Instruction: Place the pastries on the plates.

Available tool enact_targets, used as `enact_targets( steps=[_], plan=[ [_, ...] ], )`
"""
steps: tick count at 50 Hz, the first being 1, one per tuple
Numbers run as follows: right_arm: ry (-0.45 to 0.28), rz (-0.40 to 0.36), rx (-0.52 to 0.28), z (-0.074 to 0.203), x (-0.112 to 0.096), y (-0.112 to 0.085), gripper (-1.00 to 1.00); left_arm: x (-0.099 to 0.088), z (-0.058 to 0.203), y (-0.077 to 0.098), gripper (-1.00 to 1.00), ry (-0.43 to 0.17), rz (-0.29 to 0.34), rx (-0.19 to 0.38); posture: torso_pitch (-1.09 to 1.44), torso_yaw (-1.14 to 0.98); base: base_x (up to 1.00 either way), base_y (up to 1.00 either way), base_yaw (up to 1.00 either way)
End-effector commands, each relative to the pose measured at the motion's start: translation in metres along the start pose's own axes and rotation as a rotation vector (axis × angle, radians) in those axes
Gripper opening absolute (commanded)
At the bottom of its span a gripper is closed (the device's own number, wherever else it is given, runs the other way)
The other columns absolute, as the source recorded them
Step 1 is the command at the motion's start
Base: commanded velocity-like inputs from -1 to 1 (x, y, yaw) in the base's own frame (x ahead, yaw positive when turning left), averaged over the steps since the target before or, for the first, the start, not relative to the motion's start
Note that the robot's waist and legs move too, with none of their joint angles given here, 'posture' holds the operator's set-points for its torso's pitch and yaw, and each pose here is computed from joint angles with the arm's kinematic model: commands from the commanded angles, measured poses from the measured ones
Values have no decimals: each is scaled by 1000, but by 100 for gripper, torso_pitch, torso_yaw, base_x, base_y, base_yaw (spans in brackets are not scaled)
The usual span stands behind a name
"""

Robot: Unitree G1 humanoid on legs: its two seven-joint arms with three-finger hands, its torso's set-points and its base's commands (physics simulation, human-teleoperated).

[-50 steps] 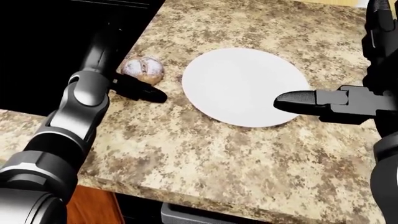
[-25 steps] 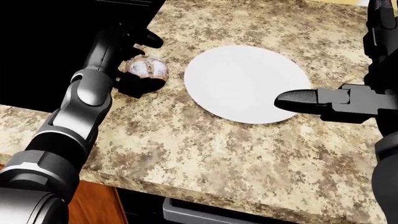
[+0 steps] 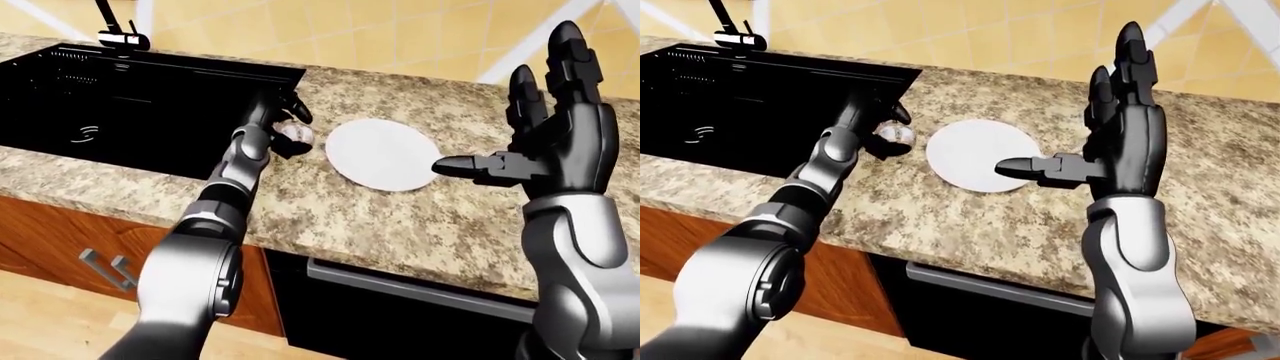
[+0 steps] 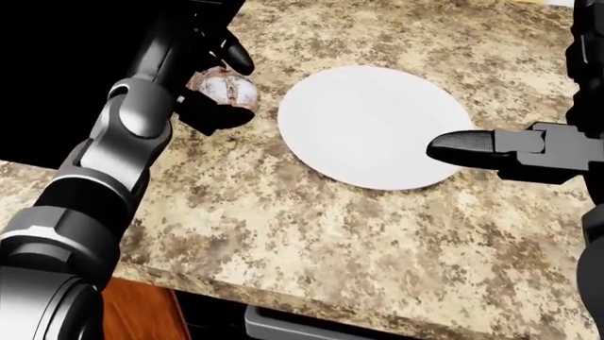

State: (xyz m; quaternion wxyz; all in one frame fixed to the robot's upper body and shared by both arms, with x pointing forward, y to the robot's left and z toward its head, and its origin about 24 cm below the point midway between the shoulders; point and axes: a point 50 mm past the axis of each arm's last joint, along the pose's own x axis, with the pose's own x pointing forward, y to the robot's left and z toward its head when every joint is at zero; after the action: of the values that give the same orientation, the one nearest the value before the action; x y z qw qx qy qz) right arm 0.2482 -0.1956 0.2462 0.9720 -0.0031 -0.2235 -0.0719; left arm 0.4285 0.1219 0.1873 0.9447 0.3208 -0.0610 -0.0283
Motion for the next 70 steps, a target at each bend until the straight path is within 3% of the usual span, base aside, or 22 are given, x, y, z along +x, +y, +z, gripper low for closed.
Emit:
enact_targets(
  steps=[1, 18, 29, 37, 58, 68, 70],
  plan=[
    [-82, -2, 1, 15, 0, -1, 100, 6, 36, 20, -49, -129, 67, -8, 0, 0, 0, 0, 0],
    [-98, -32, -5, 24, -5, -10, 100, 9, 88, 17, -58, -275, 27, -23, 0, 0, 0, 0, 0],
    [-105, -42, -7, 27, -8, -12, 100, 3, 119, -18, -58, -375, -81, -36, 0, 0, 0, 0, 0],
    [-120, -53, -7, 34, -9, -16, 100, -2, 125, -40, -59, -395, -145, -38, 0, 0, 0, 0, 0],
    [-122, -64, -13, 36, -12, -19, 100, -12, 124, -79, -57, -405, -238, -51, 0, 0, 0, 0, 0],
    [-120, -68, -14, 34, -14, -21, 100, -15, 121, -87, -29, -404, -257, -44, 0, 0, 0, 0, 0],
    [-120, -70, -13, 34, -15, -22, 100, -15, 121, -88, -16, -404, -263, -44, 0, 0, 0, 0, 0]
  ],
)
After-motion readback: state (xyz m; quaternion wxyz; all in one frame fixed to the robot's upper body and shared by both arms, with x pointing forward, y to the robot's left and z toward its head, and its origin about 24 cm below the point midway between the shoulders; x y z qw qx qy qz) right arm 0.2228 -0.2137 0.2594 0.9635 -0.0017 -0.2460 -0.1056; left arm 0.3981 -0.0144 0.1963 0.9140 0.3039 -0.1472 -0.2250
